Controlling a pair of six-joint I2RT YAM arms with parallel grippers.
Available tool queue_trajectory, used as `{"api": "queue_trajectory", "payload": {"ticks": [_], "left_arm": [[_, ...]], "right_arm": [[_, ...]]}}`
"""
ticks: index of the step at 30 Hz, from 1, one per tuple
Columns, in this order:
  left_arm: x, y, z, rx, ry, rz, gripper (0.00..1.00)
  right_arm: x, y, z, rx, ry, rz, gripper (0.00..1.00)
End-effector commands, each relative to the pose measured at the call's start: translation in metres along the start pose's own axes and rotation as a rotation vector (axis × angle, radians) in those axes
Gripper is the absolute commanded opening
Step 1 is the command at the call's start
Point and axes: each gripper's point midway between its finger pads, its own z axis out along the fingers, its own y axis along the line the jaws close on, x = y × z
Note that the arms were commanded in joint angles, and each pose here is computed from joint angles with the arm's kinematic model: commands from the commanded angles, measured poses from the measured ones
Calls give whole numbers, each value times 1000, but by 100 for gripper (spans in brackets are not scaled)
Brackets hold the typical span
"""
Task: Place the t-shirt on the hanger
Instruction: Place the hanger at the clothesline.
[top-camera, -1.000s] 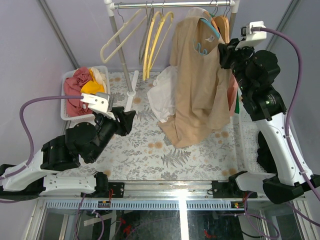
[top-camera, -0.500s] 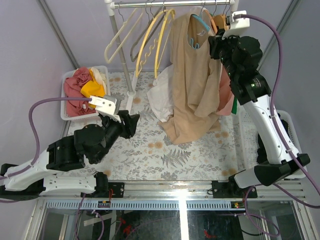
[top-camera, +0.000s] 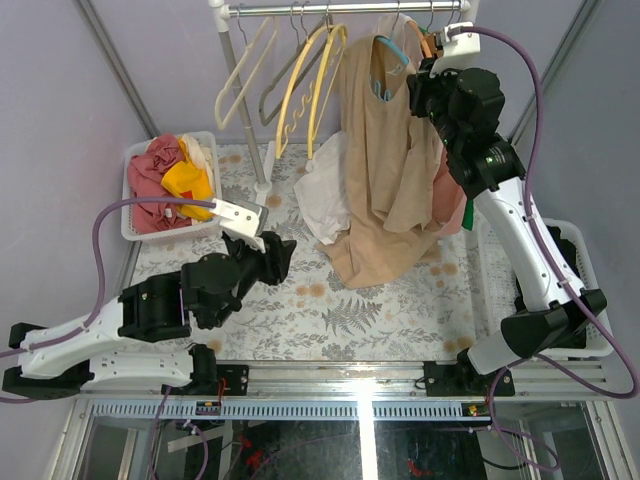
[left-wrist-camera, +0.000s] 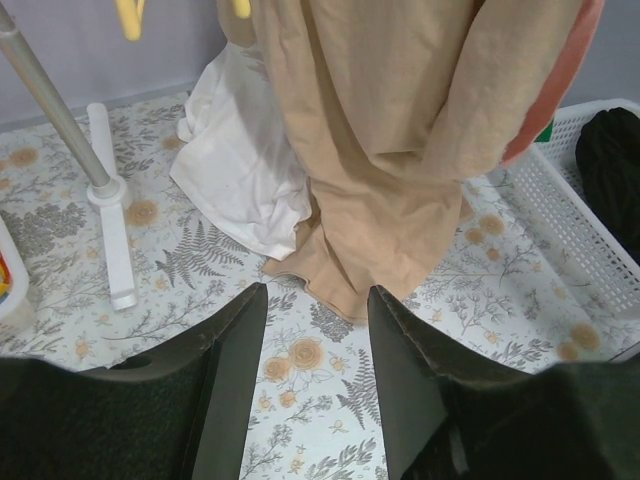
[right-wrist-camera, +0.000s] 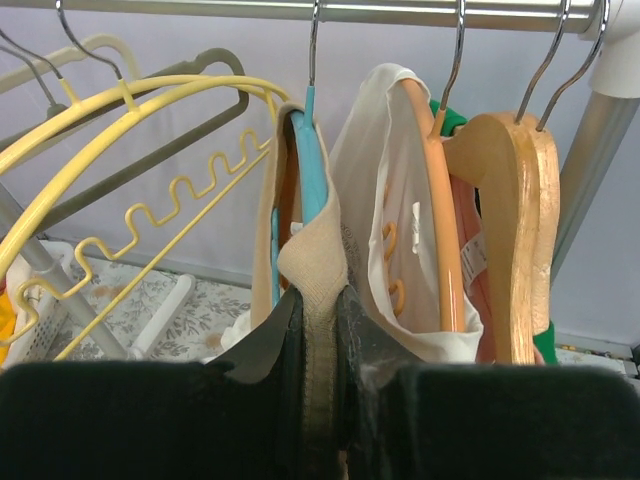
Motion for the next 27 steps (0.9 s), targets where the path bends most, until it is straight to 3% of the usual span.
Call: {"api": "queue_trajectory", "payload": {"ticks": [1, 7, 15, 21, 27], "left_arm": [[-4, -9, 7, 12, -43, -78, 44], [16, -19, 19, 27, -36, -82, 44], [51, -32, 38, 37, -37, -94, 44], [61, -35, 47, 27, -47, -97, 45], [66, -11, 48, -28, -59, -80, 46]], "right_arm": [[-57, -2, -10, -7, -175, 19, 0], [-35, -3, -8, -3, -110, 12, 1], [-33, -1, -19, -15, -64, 59, 45], [-44, 6, -39, -52, -53, 149, 58], [-50, 20, -72, -134, -19, 243, 77]]}}
